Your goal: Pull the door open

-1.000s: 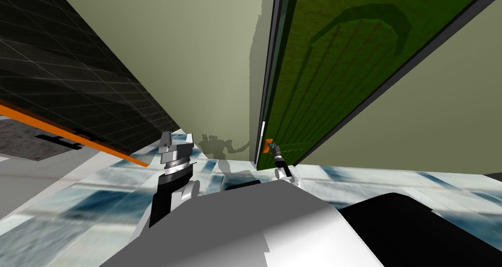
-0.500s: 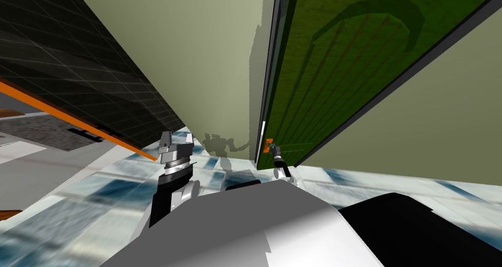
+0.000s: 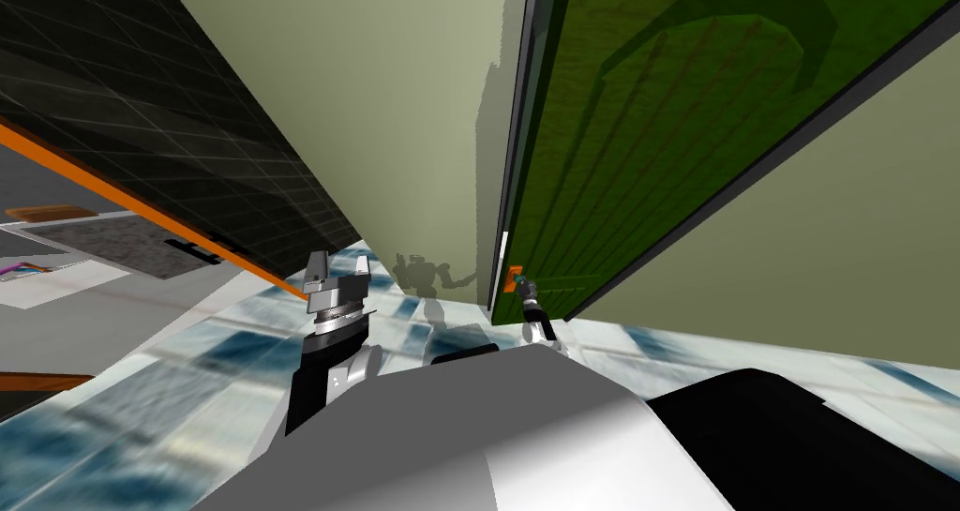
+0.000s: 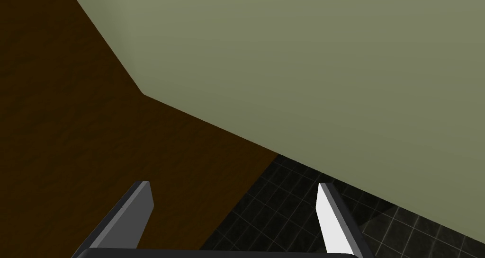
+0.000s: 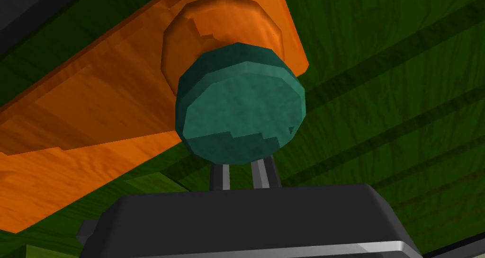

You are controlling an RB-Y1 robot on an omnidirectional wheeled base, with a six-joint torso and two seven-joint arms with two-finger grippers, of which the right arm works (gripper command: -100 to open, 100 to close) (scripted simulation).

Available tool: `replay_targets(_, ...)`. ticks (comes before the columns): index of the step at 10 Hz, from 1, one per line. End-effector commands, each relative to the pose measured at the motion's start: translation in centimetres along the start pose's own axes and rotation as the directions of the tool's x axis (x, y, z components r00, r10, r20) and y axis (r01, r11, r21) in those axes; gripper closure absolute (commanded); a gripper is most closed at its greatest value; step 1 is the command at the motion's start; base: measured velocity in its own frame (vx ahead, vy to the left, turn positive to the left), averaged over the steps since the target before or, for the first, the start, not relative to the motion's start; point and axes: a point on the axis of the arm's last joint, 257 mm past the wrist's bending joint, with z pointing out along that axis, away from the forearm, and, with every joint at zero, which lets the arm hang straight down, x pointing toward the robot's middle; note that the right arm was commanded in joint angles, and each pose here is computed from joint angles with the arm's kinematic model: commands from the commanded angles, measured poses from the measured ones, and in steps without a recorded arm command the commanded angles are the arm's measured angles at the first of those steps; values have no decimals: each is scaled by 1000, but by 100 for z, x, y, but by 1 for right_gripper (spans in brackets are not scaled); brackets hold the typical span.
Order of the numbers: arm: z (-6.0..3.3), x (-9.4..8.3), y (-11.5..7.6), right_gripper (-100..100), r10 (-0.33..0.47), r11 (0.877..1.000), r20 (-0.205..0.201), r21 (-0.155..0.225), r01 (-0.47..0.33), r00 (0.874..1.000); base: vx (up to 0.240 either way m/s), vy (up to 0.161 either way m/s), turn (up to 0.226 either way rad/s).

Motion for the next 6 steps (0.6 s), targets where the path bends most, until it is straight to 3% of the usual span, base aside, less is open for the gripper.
replay_targets(1, 84, 264, 49, 100, 61, 998, -39, -17, -62, 997, -53, -23, 65)
replay_targets(4, 84, 264, 49, 100, 61, 998, -39, -17, -62, 997, -6, 0, -5)
replay_targets(5, 80, 258, 35, 100, 128, 992, -26, -15, -128, 991, -14, -23, 56)
replay_targets(6, 80, 258, 35, 100, 128, 992, -26, -15, -128, 991, -38, -26, 89)
